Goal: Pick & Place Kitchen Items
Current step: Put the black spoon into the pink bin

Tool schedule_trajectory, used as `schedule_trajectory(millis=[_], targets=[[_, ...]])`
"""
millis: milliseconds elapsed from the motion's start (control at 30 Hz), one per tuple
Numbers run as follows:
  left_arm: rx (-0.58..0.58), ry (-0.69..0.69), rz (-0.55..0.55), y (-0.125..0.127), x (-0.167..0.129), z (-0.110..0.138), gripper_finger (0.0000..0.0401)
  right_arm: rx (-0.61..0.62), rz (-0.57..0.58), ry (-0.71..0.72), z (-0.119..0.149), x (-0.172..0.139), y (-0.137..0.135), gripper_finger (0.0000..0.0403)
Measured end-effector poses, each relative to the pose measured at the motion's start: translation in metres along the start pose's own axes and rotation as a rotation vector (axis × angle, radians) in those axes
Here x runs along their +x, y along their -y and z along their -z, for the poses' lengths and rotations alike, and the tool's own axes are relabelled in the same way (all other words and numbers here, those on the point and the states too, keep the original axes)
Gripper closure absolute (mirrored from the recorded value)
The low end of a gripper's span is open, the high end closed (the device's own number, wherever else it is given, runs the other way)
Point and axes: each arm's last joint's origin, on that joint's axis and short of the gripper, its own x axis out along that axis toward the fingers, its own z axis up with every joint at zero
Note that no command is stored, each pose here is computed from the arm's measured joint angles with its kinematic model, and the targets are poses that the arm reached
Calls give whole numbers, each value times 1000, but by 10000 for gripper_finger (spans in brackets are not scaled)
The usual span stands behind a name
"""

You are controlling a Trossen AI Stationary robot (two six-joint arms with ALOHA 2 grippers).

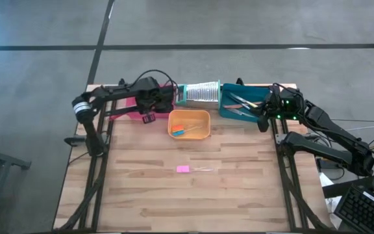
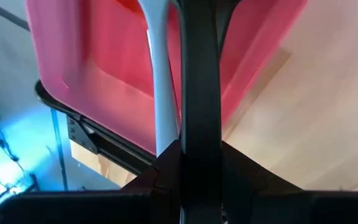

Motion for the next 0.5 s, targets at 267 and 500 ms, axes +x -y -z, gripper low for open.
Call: schedule_trajectory(millis=[267, 500], targets=[[-51, -42, 58, -14, 30, -1, 326, 0, 0, 0, 0, 0, 0, 394], [-81, -42, 98, -17, 49, 1, 326, 0, 1, -1, 0, 0, 0, 394]])
